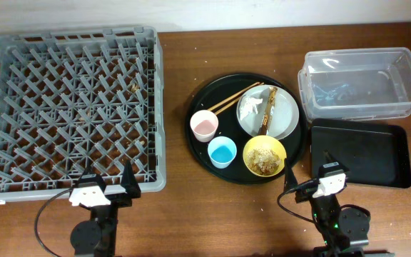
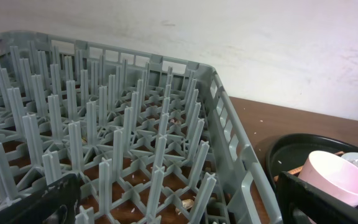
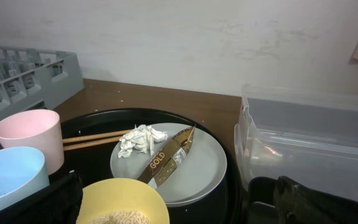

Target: Sort waste into correct bins and load items into the dishwasher rack

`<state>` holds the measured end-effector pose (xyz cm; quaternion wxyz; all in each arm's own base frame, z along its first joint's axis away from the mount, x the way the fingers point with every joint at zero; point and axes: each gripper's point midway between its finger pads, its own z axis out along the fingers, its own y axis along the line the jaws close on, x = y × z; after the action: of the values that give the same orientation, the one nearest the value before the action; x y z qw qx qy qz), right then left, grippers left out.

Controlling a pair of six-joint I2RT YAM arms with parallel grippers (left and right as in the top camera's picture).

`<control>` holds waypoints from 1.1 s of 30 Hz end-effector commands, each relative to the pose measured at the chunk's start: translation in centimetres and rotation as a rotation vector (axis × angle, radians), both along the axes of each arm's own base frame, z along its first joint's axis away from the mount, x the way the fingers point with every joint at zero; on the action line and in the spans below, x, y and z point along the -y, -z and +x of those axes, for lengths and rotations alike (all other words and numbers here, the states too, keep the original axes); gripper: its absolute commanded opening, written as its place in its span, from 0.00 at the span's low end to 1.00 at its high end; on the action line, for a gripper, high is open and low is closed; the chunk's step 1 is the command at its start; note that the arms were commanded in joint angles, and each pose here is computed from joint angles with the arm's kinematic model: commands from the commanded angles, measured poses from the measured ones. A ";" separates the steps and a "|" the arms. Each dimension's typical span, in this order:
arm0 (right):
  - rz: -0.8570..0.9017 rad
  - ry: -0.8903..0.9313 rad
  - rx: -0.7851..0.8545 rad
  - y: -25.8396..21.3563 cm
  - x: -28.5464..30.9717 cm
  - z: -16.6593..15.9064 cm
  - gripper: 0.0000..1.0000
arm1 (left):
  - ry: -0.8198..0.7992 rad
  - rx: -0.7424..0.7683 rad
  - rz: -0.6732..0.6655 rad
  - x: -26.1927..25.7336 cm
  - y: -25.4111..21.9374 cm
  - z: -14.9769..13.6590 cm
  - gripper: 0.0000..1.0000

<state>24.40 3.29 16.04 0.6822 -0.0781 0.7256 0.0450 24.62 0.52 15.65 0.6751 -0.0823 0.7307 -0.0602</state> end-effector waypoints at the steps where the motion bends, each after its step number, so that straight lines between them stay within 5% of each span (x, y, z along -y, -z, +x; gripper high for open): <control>1: 0.001 0.013 -0.006 0.3 0.3 0.0 0.98 | 0.000 0.000 0.005 0.0 0.1 0.0 0.99; 27: 0.011 -0.002 0.026 -0.5 0.0 0.0 0.98 | 0.000 0.018 0.006 0.0 -0.4 0.0 0.99; 30: 0.162 -0.120 0.093 -3.1 -2.0 -0.5 0.98 | 0.121 0.190 0.011 2.0 -5.2 -0.3 0.99; 33: 0.218 -0.178 0.092 -7.2 -2.9 -1.7 0.98 | 0.182 0.169 0.014 3.1 -8.2 -0.9 0.99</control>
<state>23.74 5.56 19.27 0.7054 -0.0711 0.6896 0.1478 24.35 -1.41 20.38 0.7238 -0.0356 0.6813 -0.1033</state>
